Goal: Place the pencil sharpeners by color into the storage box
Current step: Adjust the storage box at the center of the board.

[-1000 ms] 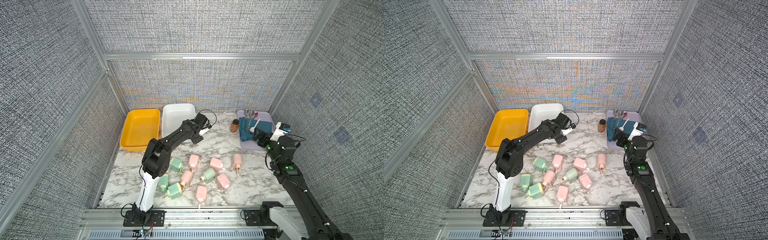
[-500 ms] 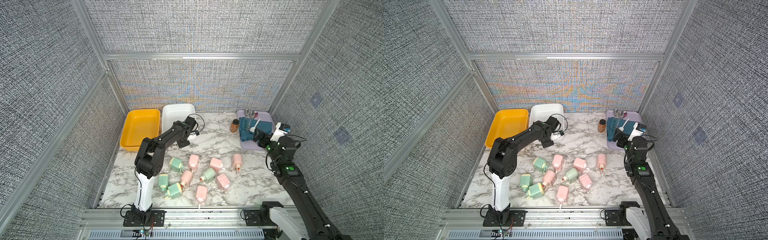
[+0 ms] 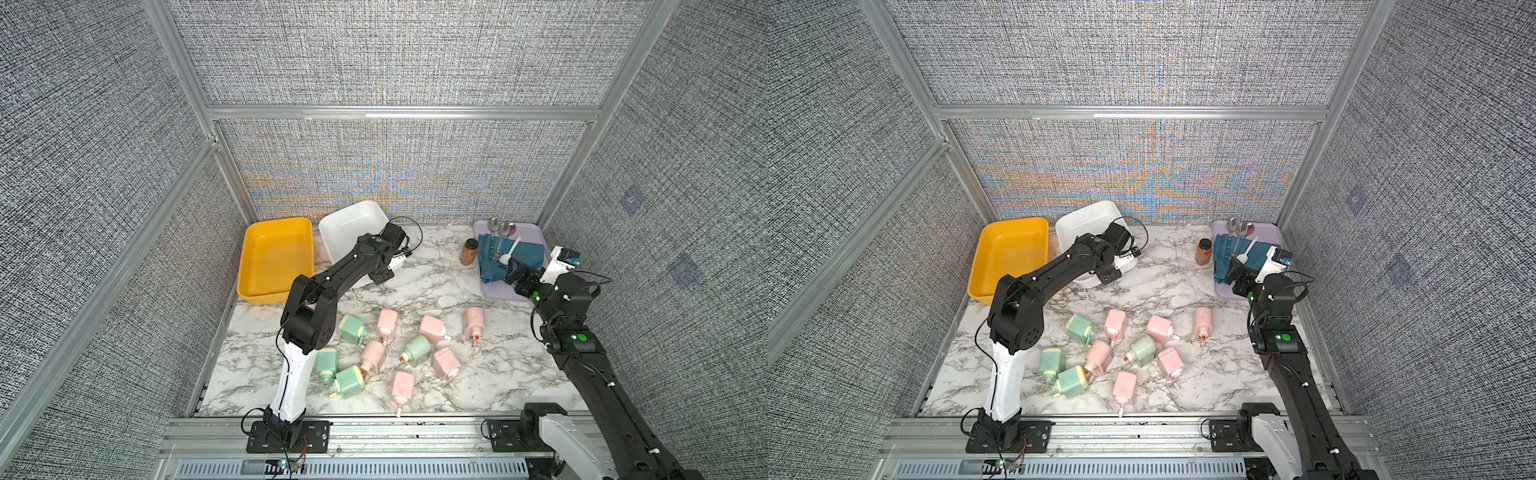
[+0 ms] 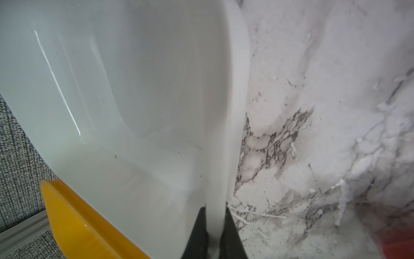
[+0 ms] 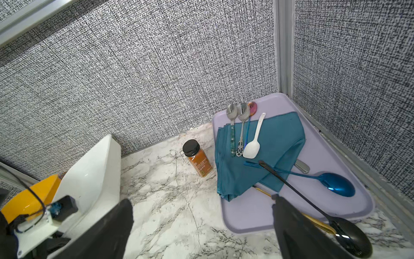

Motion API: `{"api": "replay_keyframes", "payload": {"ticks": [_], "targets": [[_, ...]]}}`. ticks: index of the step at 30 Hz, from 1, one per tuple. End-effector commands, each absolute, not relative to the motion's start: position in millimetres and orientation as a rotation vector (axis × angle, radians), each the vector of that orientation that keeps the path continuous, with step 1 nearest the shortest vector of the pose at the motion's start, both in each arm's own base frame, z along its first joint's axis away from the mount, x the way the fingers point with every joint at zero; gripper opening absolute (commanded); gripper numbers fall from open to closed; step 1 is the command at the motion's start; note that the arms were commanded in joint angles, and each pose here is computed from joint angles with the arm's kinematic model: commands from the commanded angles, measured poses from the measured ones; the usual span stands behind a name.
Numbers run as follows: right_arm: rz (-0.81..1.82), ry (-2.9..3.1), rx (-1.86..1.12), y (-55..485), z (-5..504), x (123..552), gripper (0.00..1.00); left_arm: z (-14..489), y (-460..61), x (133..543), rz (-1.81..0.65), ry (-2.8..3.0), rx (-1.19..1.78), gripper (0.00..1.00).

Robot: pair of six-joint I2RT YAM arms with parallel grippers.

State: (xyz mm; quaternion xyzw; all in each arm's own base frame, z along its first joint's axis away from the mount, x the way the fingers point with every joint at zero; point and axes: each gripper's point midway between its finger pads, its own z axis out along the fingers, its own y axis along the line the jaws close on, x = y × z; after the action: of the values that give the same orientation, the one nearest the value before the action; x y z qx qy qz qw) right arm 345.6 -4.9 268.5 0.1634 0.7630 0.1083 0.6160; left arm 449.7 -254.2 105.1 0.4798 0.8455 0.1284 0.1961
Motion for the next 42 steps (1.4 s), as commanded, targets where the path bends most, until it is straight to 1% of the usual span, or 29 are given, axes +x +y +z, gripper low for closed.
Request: {"api": "replay_keyframes", "payload": {"ticks": [1, 5, 7, 11, 13, 14, 20, 21, 24, 25, 28, 30, 33, 35, 36, 39, 40, 41, 42], "targets": [[0.284, 1.749, 0.376, -1, 268, 348, 0.99, 117, -275, 448, 0.205, 2.471, 1.071, 0.00], [0.315, 1.767, 0.378, 3, 261, 354, 0.99, 132, -311, 437, 0.010, 2.529, 0.881, 0.00], [0.334, 1.781, 0.380, 6, 256, 357, 0.99, 136, -329, 430, -0.065, 2.542, 0.837, 0.00], [0.376, 1.804, 0.379, 12, 248, 363, 0.99, 136, -355, 424, -0.135, 2.585, 0.682, 0.04], [0.392, 1.814, 0.375, 14, 245, 365, 0.99, 134, -358, 424, -0.126, 2.627, 0.569, 0.03], [0.402, 1.821, 0.365, 16, 244, 367, 0.99, 133, -359, 425, -0.133, 2.655, 0.502, 0.00], [0.407, 1.867, 0.338, 21, 230, 372, 0.99, 126, -392, 417, -0.331, 2.724, 0.314, 0.00], [0.407, 1.872, 0.339, 21, 229, 373, 0.99, 126, -400, 416, -0.371, 2.723, 0.303, 0.01], [0.428, 1.889, 0.326, 25, 227, 378, 0.99, 125, -418, 416, -0.427, 2.704, 0.269, 0.07], [0.441, 1.893, 0.318, 28, 227, 379, 0.99, 123, -421, 418, -0.433, 2.702, 0.251, 0.10], [0.473, 1.902, 0.305, 33, 226, 381, 0.99, 127, -430, 425, -0.478, 2.671, 0.239, 0.37], [0.489, 1.908, 0.297, 36, 225, 381, 0.99, 134, -436, 431, -0.503, 2.632, 0.259, 0.49], [0.501, 1.919, 0.296, 39, 222, 379, 0.99, 145, -436, 442, -0.517, 2.571, 0.299, 0.60], [0.502, 1.926, 0.296, 39, 220, 378, 0.99, 155, -428, 448, -0.514, 2.550, 0.319, 0.69], [0.501, 1.928, 0.295, 39, 219, 377, 0.99, 159, -423, 450, -0.505, 2.542, 0.331, 0.72], [0.497, 1.932, 0.287, 40, 219, 375, 0.99, 168, -396, 453, -0.385, 2.518, 0.375, 0.80], [0.495, 1.929, 0.287, 40, 219, 374, 0.99, 172, -384, 453, -0.322, 2.506, 0.373, 0.85], [0.499, 1.923, 0.285, 40, 220, 373, 0.99, 176, -369, 455, -0.253, 2.491, 0.371, 0.97], [0.505, 1.913, 0.280, 41, 222, 372, 0.99, 178, -359, 454, -0.208, 2.483, 0.380, 1.00]]}}
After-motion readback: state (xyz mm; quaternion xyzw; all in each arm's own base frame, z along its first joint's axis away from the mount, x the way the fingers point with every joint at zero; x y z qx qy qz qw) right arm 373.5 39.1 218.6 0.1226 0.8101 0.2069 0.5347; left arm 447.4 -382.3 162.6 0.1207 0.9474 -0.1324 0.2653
